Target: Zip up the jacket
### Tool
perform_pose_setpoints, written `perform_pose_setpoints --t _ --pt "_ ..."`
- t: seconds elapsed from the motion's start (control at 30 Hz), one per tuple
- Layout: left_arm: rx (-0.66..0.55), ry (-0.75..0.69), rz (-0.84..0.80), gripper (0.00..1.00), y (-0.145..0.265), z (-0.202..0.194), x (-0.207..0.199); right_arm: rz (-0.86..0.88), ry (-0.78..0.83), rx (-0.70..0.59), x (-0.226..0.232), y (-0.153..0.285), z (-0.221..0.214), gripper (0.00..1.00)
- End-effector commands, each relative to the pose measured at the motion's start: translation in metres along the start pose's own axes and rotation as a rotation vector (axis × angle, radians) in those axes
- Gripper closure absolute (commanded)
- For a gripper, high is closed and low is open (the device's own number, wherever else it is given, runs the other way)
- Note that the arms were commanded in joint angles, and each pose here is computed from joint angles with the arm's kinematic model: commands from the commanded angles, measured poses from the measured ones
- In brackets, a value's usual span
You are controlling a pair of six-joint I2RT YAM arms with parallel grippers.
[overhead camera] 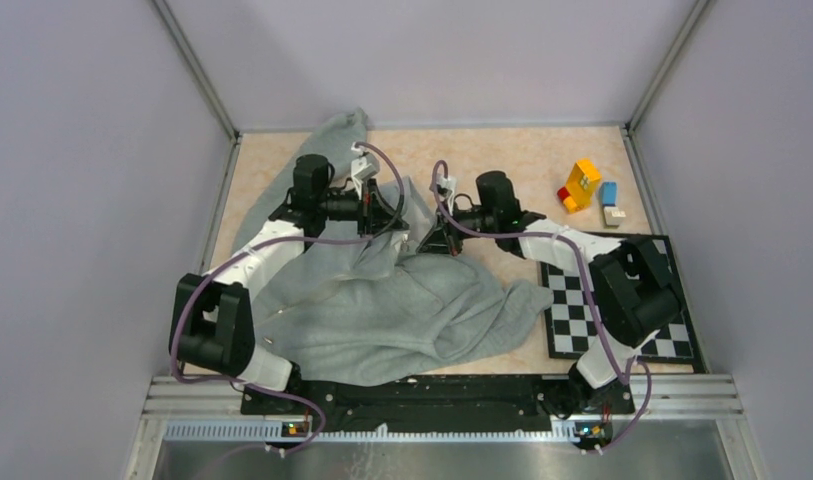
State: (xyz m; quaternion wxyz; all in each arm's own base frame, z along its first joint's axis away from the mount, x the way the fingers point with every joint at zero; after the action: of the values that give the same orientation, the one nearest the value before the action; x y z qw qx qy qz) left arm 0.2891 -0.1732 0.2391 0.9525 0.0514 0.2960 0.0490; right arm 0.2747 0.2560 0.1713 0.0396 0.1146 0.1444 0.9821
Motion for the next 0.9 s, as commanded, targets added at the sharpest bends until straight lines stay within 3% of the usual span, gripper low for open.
perform_pose_setpoints --t 0.0,0.4,0.87 --pt "0.022 -0.077 -0.038 1.00 -0.008 0.006 -0.005 0.138 0.157 -0.059 0.012 -0.016 0.031 1.00" --pt "0.054 -0.143 -0.008 1.00 -0.004 -0.004 -0.003 0.278 0.148 -0.031 0.034 -0.008 0.024 1.00" --pt "0.049 -0.254 -0.126 1.00 -0.002 -0.015 -0.017 0.223 0.129 -0.038 0.024 -0.014 0.028 1.00"
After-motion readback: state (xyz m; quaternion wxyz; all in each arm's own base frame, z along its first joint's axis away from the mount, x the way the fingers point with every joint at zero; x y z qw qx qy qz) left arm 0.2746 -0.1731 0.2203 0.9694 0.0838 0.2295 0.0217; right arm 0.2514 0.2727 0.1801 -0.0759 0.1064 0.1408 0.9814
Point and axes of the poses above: each gripper's point midway between its finger pads, its own y axis back along the fingers, its own x axis along the line the jaws close on, z = x × y, the point moved 8 cm from there along y, back along the fingers, and after that the axes turned 14 degrees about y, right-handed, at the moved point
